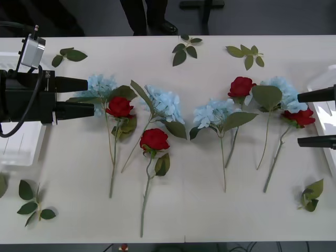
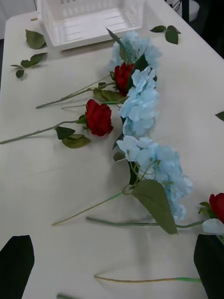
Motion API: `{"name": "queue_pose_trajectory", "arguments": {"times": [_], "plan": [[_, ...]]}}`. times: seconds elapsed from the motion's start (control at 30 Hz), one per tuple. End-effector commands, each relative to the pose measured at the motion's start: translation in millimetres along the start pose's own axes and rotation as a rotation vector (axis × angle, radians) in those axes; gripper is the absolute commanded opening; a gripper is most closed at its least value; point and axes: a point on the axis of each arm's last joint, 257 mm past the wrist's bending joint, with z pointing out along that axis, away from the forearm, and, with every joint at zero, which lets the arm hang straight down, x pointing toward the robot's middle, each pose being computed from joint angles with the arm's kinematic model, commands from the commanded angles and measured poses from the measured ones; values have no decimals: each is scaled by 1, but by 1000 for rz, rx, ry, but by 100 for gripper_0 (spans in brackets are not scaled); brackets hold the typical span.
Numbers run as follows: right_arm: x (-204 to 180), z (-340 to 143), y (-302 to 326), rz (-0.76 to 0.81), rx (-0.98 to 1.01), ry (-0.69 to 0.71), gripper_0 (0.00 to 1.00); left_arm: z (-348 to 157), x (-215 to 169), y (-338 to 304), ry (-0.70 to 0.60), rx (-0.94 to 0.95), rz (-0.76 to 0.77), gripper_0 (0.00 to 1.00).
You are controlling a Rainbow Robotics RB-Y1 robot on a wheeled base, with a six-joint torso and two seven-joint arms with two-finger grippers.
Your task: Place the red flowers into the right box and the blue flowers into the left box. If a person shows an open palm, hand one flower to the person first, then continue sorting.
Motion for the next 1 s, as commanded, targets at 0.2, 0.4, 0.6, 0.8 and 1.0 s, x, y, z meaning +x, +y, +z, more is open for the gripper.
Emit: {"name": "queue_pose_trajectory", "arguments": {"times": [0.2, 0.4, 0.6, 0.8, 1.0], "plan": [[1, 2, 6, -14, -19, 15, 100, 3, 11, -1, -6, 10, -51, 100], [16, -10, -5, -29, 10, 107, 100, -2, -4, 11, 8, -36, -58, 100], [47, -23, -17, 349, 98, 280, 100, -12, -3, 49, 33, -189, -209, 100], [86, -36, -32, 783, 286, 414, 100, -29, 38, 105, 48, -442, -403, 100], [123, -39, -44, 1064, 485, 494, 100, -55, 85, 140, 50, -671, -501, 100]]}}
